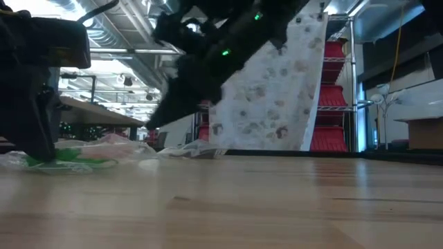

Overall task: Sort rubber bands
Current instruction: Close the transparent zip bag

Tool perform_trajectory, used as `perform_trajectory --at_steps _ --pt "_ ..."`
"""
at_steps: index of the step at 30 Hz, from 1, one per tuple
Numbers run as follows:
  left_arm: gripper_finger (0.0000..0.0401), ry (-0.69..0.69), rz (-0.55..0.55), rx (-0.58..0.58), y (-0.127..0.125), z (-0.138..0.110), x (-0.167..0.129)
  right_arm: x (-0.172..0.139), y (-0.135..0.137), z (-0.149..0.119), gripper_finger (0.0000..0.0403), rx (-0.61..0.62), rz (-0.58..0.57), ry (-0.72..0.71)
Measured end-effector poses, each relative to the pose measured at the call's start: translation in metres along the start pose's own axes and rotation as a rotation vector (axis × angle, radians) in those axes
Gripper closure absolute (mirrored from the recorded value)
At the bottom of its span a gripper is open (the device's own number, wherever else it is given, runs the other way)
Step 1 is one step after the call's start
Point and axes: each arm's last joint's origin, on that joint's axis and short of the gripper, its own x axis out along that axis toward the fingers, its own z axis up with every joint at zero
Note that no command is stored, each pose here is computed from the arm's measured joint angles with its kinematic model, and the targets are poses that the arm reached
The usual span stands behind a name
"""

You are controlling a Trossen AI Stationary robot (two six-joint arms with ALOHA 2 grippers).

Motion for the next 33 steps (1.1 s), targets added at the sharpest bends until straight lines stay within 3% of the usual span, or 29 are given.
perform_trajectory --at_steps 4,10,14,20,23,28,33 --pt "0.0303 -0.001 -0.002 0.002 0.0 0.0 0.0 0.015 0.002 -0.007 0.0304 0.004 -0.003 -0.015" --pt "0.0303 -0.002 -0.004 0.011 0.0 0.0 0.0 0.033 -0.004 -0.027 0.0304 0.005 -0.031 0.078" --pt "0.0303 0.035 -0.055 0.052 -0.003 0.0 0.0 0.035 -0.012 -0.033 0.0304 -0.008 -0.052 0.127" --pt "0.0303 0.114 -0.118 0.122 -0.008 -0.008 -0.003 0.034 -0.013 -0.041 0.0304 -0.13 -0.119 0.235" --pt "0.0303 0.109 -0.124 0.094 -0.01 -0.005 -0.006 0.03 -0.014 -0.043 0.0304 -0.111 -0.13 0.271" --pt "0.0303 -0.038 -0.143 0.09 -0.02 0.017 -0.021 0.027 -0.011 -0.036 0.0304 -0.032 -0.106 0.249" --pt "0.0303 -0.213 -0.025 0.154 -0.015 0.033 -0.02 0.026 -0.009 -0.026 0.0304 -0.005 -0.08 0.219"
